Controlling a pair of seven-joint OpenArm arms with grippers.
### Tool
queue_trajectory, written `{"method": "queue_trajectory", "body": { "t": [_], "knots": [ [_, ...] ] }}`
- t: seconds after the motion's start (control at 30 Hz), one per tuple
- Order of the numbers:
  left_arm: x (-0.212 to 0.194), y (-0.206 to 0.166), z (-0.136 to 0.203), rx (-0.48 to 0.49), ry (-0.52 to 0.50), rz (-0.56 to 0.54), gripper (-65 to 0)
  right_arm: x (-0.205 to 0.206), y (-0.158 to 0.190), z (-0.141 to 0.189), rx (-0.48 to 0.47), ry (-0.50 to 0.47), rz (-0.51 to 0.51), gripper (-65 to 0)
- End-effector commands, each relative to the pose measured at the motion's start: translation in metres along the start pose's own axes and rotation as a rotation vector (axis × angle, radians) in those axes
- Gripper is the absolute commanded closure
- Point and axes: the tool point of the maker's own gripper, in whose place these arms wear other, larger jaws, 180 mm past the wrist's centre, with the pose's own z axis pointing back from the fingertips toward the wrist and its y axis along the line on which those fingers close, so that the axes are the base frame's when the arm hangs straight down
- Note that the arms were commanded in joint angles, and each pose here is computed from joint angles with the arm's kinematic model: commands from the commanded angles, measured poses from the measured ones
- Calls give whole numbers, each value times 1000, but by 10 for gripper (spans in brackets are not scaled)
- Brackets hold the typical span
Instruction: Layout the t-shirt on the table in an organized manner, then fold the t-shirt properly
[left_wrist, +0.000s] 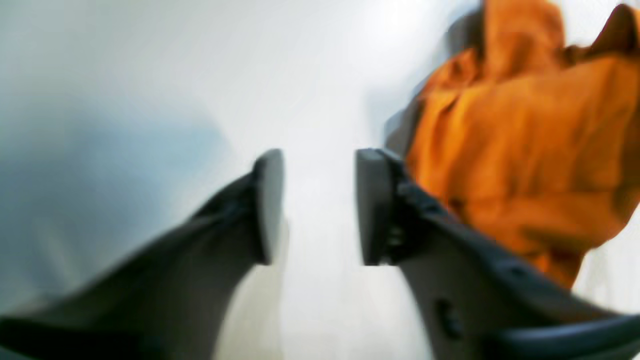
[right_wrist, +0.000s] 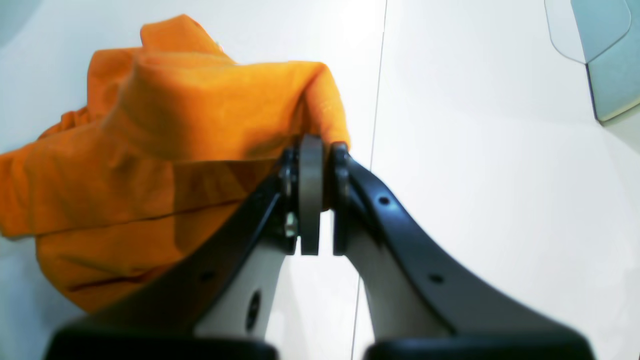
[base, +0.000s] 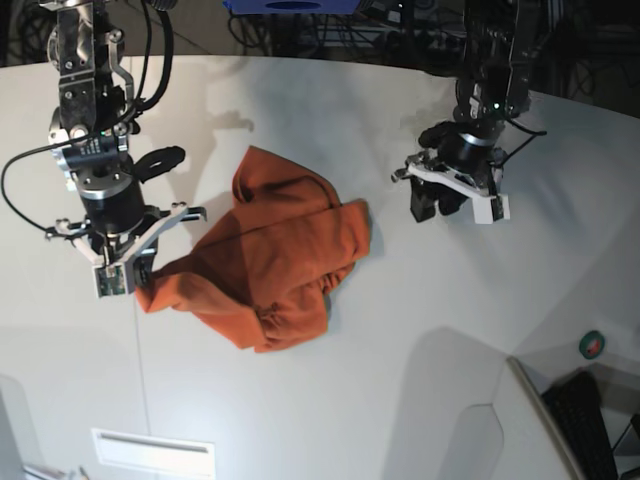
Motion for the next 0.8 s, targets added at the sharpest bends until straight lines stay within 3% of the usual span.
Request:
{"method": "queue_trajectory", "body": {
  "t": [0.0, 0.2, 0.57, 0.7, 0.77],
  "knots": [
    [7, -14, -6, -45, 0, 5, -263, 12, -2, 1, -3, -47, 0, 0],
    [-18, -41, -36, -121, 145, 80, -268, 11, -2, 2, -3, -44, 0, 0],
    [-13, -43, -64, -116, 175, 62, -268, 8, -1, 2, -1, -36, 0, 0],
    [-24, -64, -71, -161, 221, 1, -270, 8, -1, 2, -1, -36, 0, 0],
    [-30, -69, -71, -171, 238, -12, -318, 8, -1, 2, -1, -36, 0, 0]
  ]
}}
